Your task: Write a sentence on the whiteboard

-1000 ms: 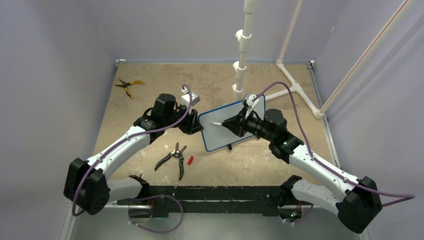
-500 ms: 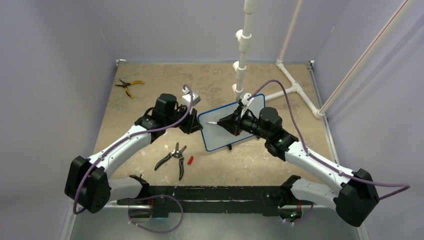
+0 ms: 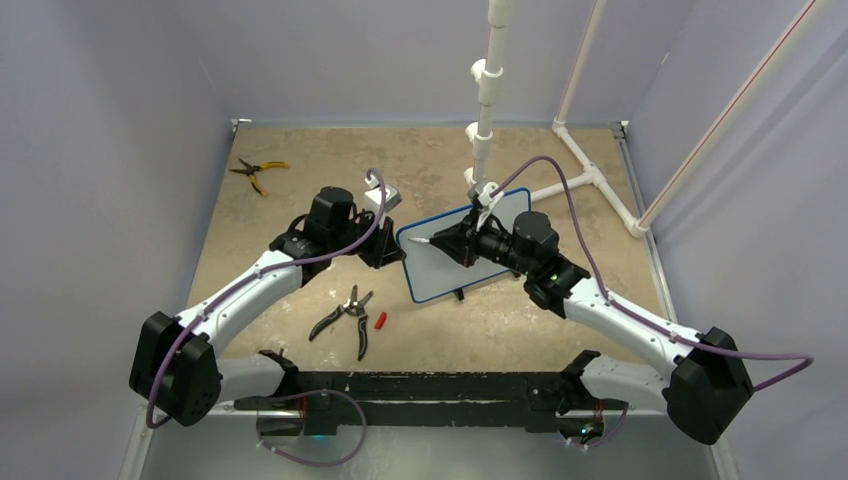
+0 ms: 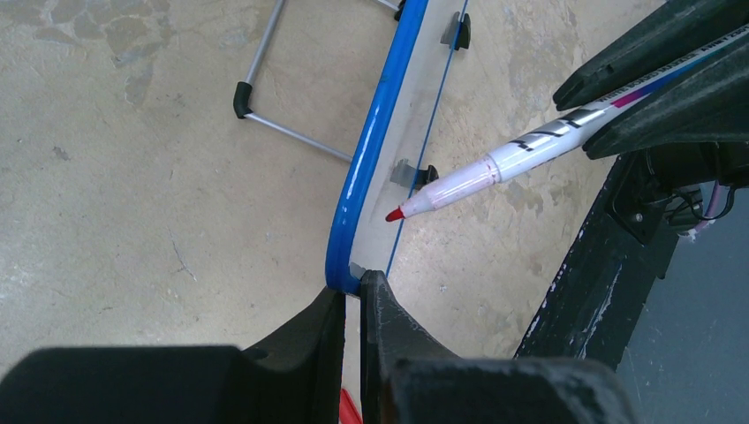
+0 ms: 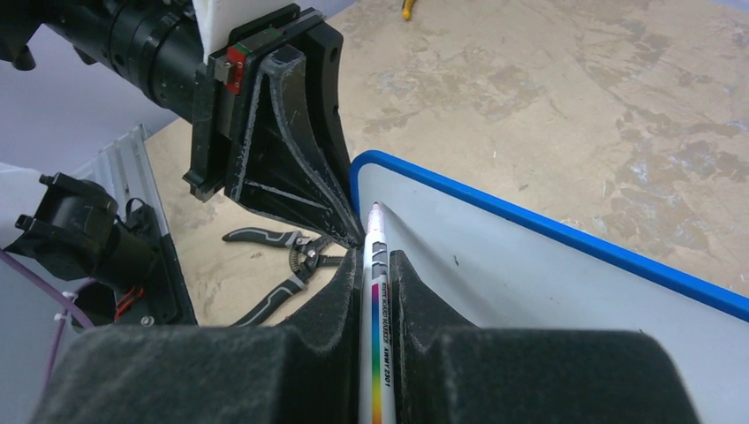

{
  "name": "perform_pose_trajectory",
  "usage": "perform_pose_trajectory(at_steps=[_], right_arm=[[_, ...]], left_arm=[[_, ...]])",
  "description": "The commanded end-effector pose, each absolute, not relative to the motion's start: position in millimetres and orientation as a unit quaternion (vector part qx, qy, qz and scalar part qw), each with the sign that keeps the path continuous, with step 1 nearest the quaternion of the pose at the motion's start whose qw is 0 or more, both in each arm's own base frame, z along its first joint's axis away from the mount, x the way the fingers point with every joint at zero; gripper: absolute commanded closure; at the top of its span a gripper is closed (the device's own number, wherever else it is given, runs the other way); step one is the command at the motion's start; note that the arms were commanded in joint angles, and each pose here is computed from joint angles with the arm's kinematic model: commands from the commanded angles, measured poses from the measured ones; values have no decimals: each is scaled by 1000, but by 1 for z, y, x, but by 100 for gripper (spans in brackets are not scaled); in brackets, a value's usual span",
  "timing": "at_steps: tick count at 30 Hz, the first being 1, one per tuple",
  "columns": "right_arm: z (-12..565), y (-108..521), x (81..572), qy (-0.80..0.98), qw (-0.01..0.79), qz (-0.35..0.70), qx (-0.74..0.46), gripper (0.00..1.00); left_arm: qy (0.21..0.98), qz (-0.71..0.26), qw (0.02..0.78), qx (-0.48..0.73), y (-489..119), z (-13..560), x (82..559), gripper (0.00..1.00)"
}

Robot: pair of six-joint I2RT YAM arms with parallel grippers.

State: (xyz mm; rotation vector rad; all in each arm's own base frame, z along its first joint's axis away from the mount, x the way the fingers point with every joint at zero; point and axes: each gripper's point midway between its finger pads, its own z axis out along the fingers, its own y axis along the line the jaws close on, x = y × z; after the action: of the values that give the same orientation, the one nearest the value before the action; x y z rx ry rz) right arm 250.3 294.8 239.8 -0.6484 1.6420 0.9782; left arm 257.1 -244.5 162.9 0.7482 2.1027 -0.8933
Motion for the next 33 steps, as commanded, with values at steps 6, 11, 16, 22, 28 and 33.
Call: perform_pose_trajectory(at_steps=[6,11,16,22,28,33], right_arm=[[262,296,265,675,568,399,-250,100],[247,295,263,690,555,391,-252,100],[230,294,257,704,537,388,-256,100],[216,291,250,718,521,384,-255,100],[208,292,246,726,510,381,-259,100],[222,293,244,714,521,389,-259,100]], left_arm=[[795,-345,396,303,-249,183,270,100],[793,-347,397,305,-249,184,269,100],[793,-347,398,305,-249,185,269,100],[792,-347,399,305,-249,186,269,100],[792,-345,401,304,-248,186,269,100],[792,-345,401,304,-248,186,269,100]])
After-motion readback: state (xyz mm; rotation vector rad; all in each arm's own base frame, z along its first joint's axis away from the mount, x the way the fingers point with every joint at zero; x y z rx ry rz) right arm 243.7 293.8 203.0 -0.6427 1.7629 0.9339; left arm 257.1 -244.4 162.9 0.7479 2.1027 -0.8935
